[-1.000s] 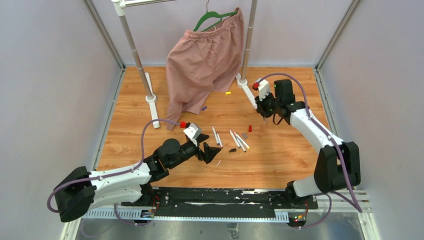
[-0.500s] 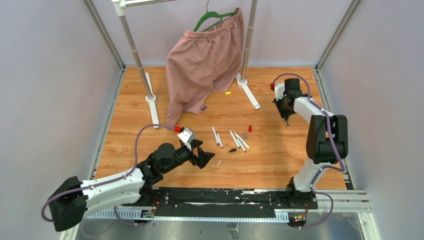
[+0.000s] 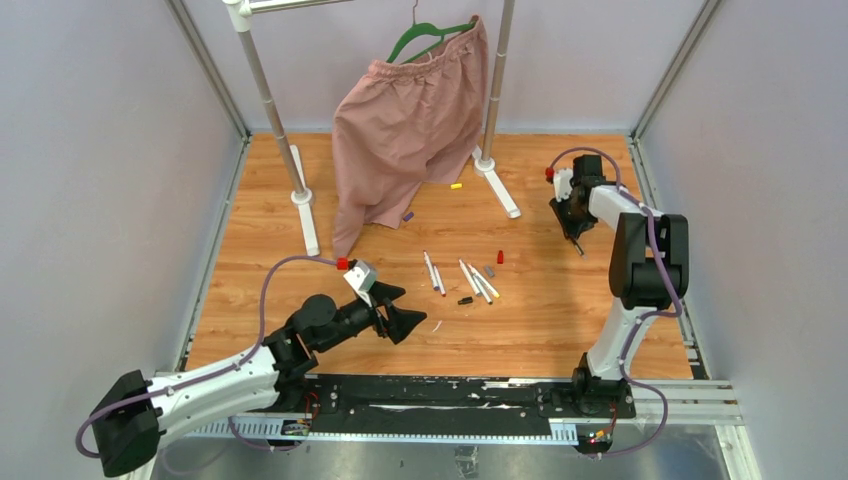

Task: Insert the pens into the pen caps
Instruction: Place the pen at the center of the board.

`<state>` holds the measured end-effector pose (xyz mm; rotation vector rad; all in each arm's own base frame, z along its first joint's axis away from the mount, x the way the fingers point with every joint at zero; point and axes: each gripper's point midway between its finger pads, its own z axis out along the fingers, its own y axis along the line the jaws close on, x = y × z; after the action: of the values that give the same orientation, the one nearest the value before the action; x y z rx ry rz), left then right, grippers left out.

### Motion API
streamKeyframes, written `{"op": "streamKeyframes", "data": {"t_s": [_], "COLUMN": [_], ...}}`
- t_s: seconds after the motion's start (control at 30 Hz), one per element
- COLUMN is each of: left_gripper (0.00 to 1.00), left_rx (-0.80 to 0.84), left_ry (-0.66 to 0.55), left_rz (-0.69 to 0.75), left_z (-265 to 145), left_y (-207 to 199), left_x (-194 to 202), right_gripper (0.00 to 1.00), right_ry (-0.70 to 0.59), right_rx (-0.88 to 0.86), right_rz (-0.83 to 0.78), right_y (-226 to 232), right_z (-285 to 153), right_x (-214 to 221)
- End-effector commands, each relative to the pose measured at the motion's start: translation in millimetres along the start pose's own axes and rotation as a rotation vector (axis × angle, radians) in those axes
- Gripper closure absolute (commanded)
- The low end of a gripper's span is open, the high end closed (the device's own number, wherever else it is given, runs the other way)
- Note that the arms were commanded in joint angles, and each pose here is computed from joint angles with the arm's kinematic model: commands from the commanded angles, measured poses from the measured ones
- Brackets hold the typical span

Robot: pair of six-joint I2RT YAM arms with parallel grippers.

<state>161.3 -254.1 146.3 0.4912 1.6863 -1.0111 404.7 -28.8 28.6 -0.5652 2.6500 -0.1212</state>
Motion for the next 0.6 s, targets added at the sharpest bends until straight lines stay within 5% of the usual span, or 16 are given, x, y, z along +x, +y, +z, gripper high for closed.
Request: {"op": "streamKeyframes", "data": {"t_s": [0.0, 0.27, 0.57], "left_gripper": [0.12, 0.12, 0.09], "left_rx": [0.040, 0.083, 0.065], "left_ry": [0.001, -0.018, -0.023], "left_rz": [-0.052, -0.082, -0.051], "left_z": [-3.7, -1.1, 3.6], "left_y": [-8.5, -22.2, -37.6], "left_x": [0.9, -15.4, -64.2], "right_gripper": [0.70, 0.52, 0.42], "right_ry": [0.054, -0.085, -0.422], "right_rx": [-0.055, -0.034, -0.118], "right_rz": [0.017, -0.007, -0.064], "right_y": [6.3, -1.3, 27.4], "right_z": [-2.5, -50.2, -150.3], "right_x": [15.4, -10.9, -50.1]}}
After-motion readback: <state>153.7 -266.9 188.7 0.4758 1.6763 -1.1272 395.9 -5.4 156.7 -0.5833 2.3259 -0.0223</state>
